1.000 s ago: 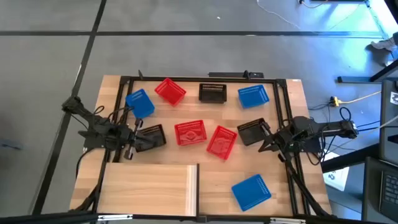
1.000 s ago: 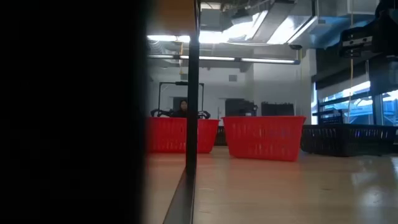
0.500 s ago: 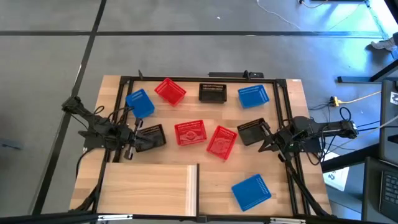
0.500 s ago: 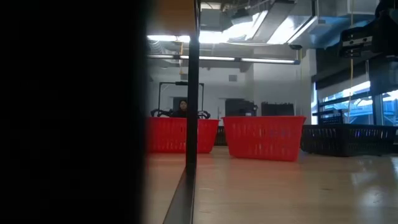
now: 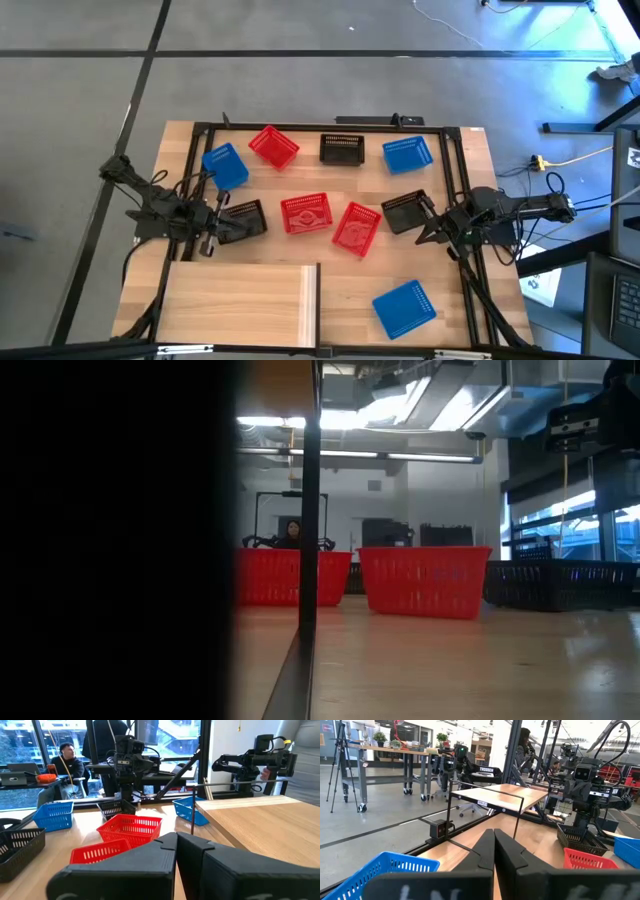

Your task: Stack baskets on shelf by color

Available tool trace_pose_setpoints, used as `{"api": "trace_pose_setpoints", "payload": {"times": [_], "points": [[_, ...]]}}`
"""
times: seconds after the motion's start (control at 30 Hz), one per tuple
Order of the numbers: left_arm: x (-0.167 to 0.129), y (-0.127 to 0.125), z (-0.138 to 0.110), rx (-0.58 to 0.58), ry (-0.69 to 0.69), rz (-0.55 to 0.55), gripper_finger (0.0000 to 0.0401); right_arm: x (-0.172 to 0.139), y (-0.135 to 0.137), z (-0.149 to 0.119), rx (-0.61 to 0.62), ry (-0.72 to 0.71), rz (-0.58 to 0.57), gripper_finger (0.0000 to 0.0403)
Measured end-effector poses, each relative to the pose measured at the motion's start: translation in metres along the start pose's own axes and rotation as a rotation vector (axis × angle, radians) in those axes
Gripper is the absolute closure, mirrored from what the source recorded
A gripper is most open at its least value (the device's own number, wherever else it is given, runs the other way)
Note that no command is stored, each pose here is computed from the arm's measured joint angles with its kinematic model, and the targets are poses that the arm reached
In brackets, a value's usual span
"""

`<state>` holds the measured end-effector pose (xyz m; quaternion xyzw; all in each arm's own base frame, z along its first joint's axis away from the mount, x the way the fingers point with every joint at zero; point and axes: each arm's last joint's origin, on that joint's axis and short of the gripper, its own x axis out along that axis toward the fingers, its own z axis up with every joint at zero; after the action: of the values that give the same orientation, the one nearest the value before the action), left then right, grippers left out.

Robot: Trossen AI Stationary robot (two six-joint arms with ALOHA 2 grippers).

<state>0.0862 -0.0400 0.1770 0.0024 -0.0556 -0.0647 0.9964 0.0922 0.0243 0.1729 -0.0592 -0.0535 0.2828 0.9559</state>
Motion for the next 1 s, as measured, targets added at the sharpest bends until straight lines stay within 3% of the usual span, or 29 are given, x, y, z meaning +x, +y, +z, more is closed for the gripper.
{"api": "trace_pose_setpoints", "payload": {"times": [0.13, 0.27, 0.6, 0.8, 1.0], "points": [[0.0, 0.0, 0.0, 0.0, 0.0, 0.0, 0.0401, 0.0, 0.0, 0.0, 0.011, 0.0, 0.001, 0.0402], [0.0, 0.0, 0.0, 0.0, 0.0, 0.0, 0.0401, 0.0, 0.0, 0.0, 0.118, -0.001, -0.005, 0.0402], [0.0, 0.0, 0.0, 0.0, 0.0, 0.0, 0.0401, -0.001, -0.006, 0.004, 0.193, -0.039, -0.209, 0.0403], [0.0, 0.0, 0.0, 0.0, 0.0, 0.0, 0.0401, -0.006, -0.01, 0.038, 0.169, -0.064, -0.29, 0.0403], [0.0, 0.0, 0.0, 0.0, 0.0, 0.0, 0.0401, -0.005, -0.021, 0.085, 0.2, 0.14, -0.455, 0.0403]]}}
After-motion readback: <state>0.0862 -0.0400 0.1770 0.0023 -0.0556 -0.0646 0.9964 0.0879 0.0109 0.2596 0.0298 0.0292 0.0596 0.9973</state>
